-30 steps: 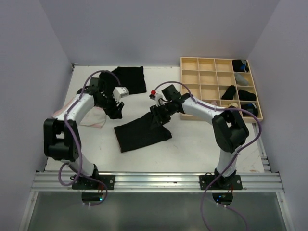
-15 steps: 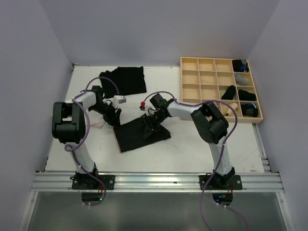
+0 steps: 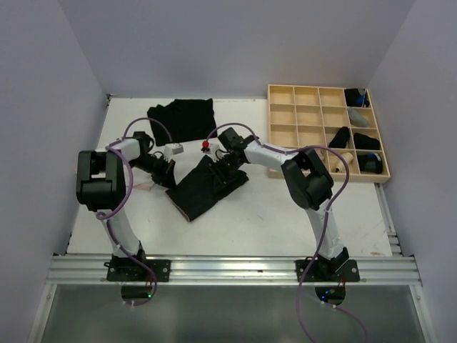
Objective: Roll the underwear
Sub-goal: Fold the underwear
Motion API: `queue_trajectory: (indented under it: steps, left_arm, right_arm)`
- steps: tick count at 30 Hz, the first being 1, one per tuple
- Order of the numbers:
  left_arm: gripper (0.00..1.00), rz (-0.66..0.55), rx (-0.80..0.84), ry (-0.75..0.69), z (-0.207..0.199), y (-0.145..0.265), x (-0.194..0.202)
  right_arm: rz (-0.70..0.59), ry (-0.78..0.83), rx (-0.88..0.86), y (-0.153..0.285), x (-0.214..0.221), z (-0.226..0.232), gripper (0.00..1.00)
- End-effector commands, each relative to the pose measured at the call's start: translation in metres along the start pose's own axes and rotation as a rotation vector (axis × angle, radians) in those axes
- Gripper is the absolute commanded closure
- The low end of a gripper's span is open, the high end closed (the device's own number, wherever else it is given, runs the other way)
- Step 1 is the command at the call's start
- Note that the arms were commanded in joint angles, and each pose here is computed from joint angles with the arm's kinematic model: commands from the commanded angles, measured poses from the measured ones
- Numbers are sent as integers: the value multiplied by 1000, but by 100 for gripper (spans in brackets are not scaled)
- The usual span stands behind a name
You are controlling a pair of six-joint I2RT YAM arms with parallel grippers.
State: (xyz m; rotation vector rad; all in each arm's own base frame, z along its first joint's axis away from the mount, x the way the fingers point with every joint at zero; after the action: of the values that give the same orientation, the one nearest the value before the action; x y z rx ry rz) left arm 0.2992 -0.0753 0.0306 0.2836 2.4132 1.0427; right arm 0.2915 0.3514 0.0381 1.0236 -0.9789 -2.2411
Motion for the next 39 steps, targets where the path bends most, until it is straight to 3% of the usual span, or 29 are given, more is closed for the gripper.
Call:
queue_trajectory:
  steps: [1, 5, 7, 11, 18, 25, 32, 39]
  left_arm:
    - [100, -71, -55, 7, 3, 9, -5]
    - [100, -148, -127, -17, -4, 23, -14]
    - [100, -181, -151, -3, -5, 26, -17]
    - [100, -214, -234, 1, -7, 30, -23]
    - [100, -212, -359, -28, -12, 23, -23]
    - [100, -239, -453, -39, -16, 25, -23]
    - [100, -248, -477, -19, -16, 28, -20]
    - [100, -247, -482, -35, -18, 29, -17]
  right_arm:
    - [-56, -14, 123, 23, -15, -22, 63]
    - [-212, -149, 42, 49, -36, 14, 62]
    - [-293, -295, -26, 63, -47, 37, 62]
    - [-347, -517, -207, 51, -48, 67, 62]
    - [-416, -680, -300, 15, -57, 75, 62]
    - [-380, -711, -332, -23, -54, 98, 66]
    - [-284, -741, -255, -63, -11, 79, 77]
    - [-345, -715, -320, -31, -38, 99, 78]
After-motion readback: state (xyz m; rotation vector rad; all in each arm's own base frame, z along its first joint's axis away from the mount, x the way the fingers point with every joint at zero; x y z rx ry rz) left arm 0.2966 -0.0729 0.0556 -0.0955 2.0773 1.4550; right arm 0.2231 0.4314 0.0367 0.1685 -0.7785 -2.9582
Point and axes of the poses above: each gripper's point midway between its finger pads, its own y axis back along the fingers, its own z axis along the line the jaws close on, x = y × z, the point moved 2 cm from there along y, back along the fingers, and after that the axes turned 10 degrees about y, right-handed, at the moved point
